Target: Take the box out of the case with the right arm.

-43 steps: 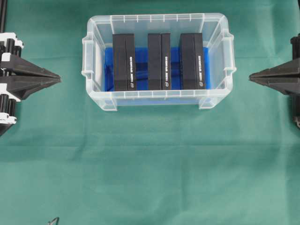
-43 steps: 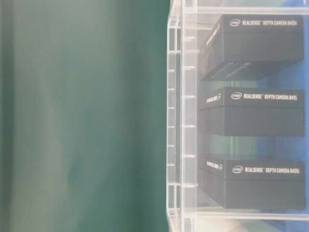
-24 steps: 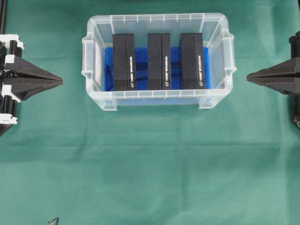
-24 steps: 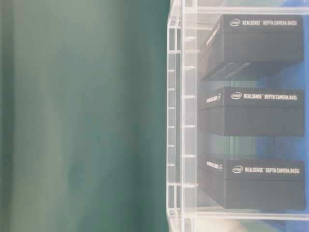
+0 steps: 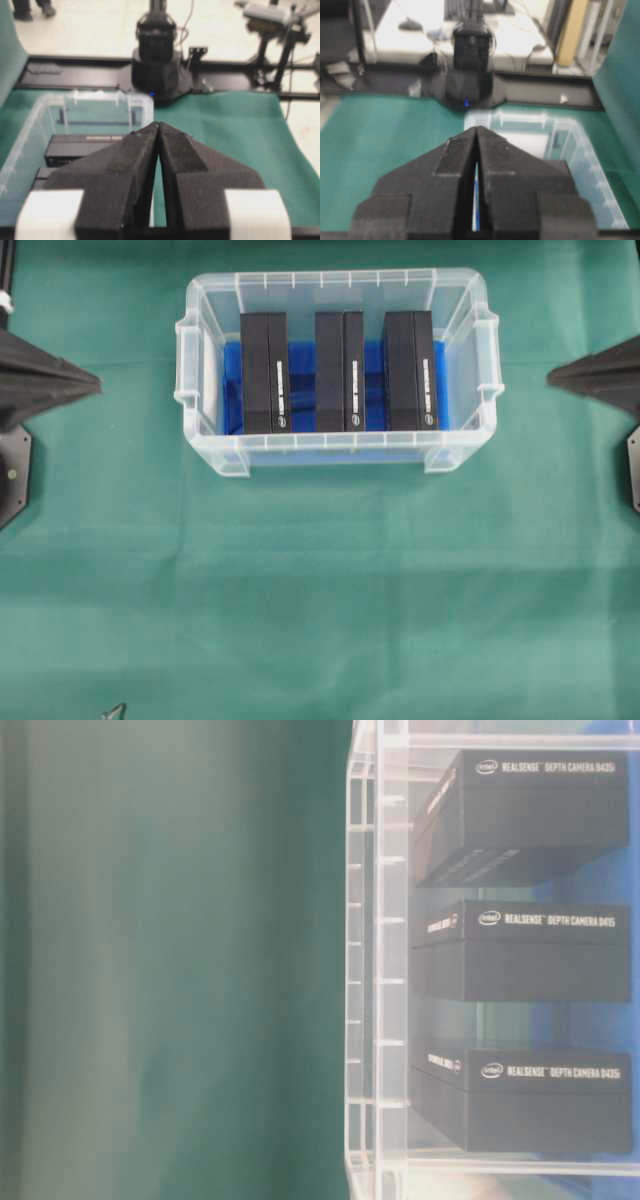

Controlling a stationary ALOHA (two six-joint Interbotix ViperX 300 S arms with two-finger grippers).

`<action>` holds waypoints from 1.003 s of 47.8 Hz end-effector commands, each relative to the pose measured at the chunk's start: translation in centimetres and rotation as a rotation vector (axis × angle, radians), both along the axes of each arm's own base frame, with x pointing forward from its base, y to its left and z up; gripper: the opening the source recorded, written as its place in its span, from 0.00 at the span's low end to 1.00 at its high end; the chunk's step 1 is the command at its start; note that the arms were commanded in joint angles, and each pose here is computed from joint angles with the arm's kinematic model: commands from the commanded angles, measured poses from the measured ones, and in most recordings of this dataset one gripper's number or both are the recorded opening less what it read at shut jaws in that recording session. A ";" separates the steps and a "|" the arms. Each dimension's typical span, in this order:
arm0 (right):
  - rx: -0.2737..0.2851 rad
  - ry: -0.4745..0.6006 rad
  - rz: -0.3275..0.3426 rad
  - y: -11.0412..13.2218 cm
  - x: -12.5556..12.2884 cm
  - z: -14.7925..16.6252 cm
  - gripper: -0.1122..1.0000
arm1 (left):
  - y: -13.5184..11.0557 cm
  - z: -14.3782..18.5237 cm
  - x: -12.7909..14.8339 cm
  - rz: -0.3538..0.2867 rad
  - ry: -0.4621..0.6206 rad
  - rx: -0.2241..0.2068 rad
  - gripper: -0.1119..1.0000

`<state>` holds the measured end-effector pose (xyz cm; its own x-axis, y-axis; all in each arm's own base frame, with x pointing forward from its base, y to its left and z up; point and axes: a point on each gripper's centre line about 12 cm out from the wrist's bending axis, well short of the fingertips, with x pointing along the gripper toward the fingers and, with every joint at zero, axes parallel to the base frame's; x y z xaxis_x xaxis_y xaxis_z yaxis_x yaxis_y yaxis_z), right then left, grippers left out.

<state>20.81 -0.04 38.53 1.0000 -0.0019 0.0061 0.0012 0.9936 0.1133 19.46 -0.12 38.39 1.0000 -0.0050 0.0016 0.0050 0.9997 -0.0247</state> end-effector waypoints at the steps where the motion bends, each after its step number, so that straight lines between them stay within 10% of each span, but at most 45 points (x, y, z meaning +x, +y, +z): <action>1: 0.035 -0.018 0.002 0.0 0.2 2.6 0.10 | 0.0 3.0 -0.2 -0.001 -0.018 0.004 0.10; 26: 0.115 0.227 -0.012 0.0 0.9 3.7 0.10 | -0.1 4.9 -0.2 -0.004 0.190 -0.002 0.10; 48: 0.219 0.921 -0.110 0.0 -0.9 -0.5 0.10 | -1.7 1.6 -2.0 -0.018 0.887 -0.087 0.10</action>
<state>20.46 -0.06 37.61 0.6543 -0.0038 -0.7562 0.2570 0.9416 0.2177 17.82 -1.50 39.75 0.6891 -0.0486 -0.7230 -0.0416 0.9934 -0.1064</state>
